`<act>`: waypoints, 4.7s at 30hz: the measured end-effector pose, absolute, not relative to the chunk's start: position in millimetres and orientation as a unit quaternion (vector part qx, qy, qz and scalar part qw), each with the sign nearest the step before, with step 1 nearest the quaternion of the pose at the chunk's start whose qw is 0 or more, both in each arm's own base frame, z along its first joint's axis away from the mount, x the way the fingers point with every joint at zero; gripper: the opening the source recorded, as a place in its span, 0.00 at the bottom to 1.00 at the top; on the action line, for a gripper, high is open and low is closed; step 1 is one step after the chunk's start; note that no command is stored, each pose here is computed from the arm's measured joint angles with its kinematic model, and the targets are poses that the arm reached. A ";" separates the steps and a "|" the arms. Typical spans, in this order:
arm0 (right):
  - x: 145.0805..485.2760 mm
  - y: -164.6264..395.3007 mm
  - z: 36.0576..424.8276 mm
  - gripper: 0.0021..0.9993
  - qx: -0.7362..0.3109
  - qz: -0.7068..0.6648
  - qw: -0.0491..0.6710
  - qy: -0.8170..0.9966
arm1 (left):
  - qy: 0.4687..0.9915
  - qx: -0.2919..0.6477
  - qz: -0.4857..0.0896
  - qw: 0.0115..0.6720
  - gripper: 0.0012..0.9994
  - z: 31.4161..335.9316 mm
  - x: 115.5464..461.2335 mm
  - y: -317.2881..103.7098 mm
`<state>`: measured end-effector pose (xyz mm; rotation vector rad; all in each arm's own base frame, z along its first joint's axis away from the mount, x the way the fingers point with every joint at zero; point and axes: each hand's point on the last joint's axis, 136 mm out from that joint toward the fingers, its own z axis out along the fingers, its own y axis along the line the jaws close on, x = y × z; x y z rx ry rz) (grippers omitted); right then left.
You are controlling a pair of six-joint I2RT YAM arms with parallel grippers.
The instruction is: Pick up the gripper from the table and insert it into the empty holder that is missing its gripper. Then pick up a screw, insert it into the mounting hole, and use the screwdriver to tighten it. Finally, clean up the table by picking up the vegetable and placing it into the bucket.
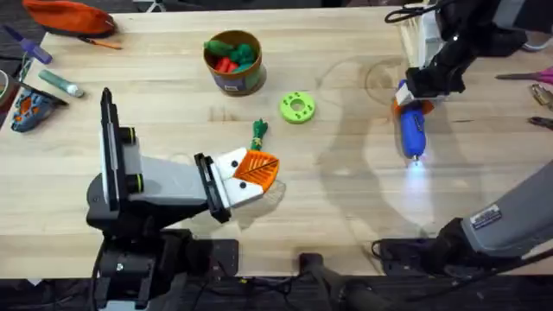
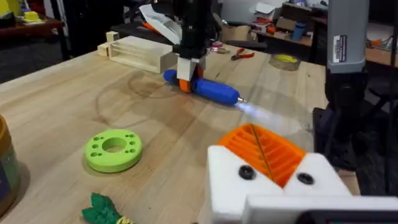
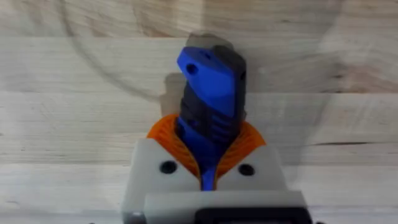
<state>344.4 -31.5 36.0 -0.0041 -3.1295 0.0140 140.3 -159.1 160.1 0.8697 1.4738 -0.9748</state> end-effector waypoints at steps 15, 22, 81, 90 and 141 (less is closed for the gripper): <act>341.8 -26.2 47.1 0.06 0.004 0.001 0.000 -1.000 | 0.624 0.368 -0.412 0.553 0.01 160.1 140.3 -159.1; 350.7 -0.8 122.7 0.06 0.040 0.006 -0.111 -0.993 | 0.623 0.368 -0.412 0.553 0.01 160.1 140.3 -159.1; 210.6 251.9 420.3 0.06 0.380 -0.410 -0.586 -0.586 | 0.623 0.368 -0.412 0.553 0.01 160.1 140.3 -159.1; 205.5 281.8 410.6 0.06 0.430 -0.455 -0.577 -0.524 | 0.623 0.368 -0.412 0.553 0.01 160.1 140.3 -159.1; 158.9 336.6 375.8 0.06 0.573 -0.556 -0.476 -0.368 | 0.623 0.368 -0.412 0.553 0.01 160.1 140.3 -159.1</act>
